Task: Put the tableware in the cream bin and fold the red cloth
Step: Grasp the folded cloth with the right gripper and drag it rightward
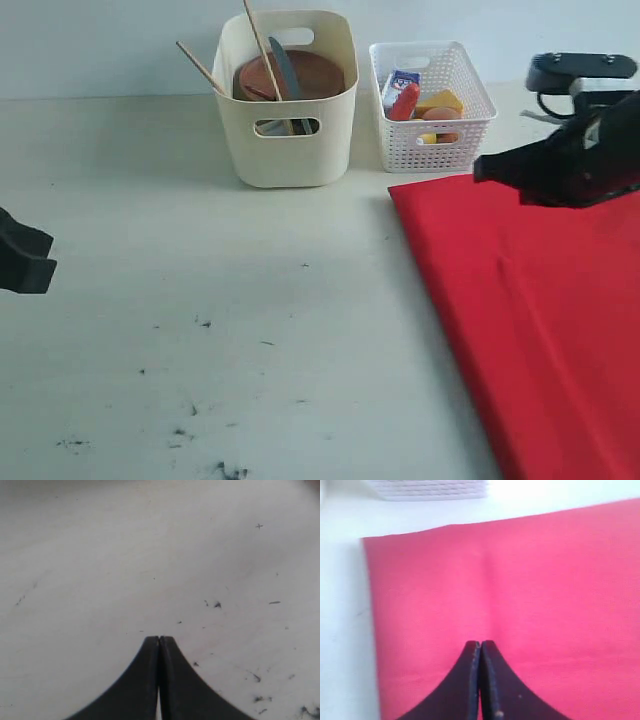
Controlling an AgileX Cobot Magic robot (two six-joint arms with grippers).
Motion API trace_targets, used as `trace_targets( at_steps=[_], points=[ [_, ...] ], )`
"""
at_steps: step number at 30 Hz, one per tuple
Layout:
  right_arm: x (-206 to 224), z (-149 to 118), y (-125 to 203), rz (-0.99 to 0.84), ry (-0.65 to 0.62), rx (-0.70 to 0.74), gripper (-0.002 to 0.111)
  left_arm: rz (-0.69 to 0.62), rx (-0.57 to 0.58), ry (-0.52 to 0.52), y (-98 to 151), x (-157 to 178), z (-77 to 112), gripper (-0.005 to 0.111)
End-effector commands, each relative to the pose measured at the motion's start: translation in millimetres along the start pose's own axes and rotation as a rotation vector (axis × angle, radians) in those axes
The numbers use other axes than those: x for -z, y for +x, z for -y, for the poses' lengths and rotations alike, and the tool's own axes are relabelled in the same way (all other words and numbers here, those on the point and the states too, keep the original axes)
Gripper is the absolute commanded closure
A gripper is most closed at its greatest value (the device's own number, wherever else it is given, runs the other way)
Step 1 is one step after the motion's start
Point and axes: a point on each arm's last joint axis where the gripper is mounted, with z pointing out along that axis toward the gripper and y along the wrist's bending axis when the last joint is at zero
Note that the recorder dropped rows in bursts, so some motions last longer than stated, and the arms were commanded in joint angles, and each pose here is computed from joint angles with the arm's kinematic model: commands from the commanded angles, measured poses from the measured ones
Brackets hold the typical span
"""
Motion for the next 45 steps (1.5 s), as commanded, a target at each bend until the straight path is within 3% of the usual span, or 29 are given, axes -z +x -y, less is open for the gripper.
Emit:
trace_targets(
  at_steps=[1, 6, 12, 16, 18, 32, 36, 41, 45],
  points=[
    [-22, -34, 19, -0.091, -0.079, 0.167, 0.108, 0.017, 0.01, -0.003, 0, 1, -0.5, 0.105],
    [-60, -21, 41, -0.267, -0.015, 0.175, 0.108, 0.011, 0.01, -0.002, 0, 1, -0.5, 0.105],
    [-68, 40, 42, -0.375, 0.114, 0.089, 0.108, 0.006, 0.01, -0.001, 1, 1, -0.4, 0.105],
    [-66, 88, 38, -0.361, 0.185, -0.007, 0.108, 0.006, 0.01, -0.001, 1, 1, -0.4, 0.105],
    [-65, 98, 37, -0.346, 0.195, -0.041, 0.108, 0.006, 0.01, -0.001, 1, 1, -0.4, 0.105],
    [26, 95, 1, -0.089, 0.219, -0.098, 0.108, 0.016, 0.01, -0.003, 0, 1, -0.5, 0.105],
    [17, 104, 17, -0.116, 0.308, -0.085, 0.108, 0.018, 0.015, -0.003, -1, 1, -0.6, 0.105],
    [-15, 120, 61, -0.258, 0.499, -0.253, 0.108, 0.018, 0.018, -0.003, -1, 1, -0.6, 0.105],
    [-38, 117, 65, -0.256, 0.419, -0.176, 0.108, 0.018, 0.018, -0.003, -1, 1, -0.6, 0.105]
  ],
)
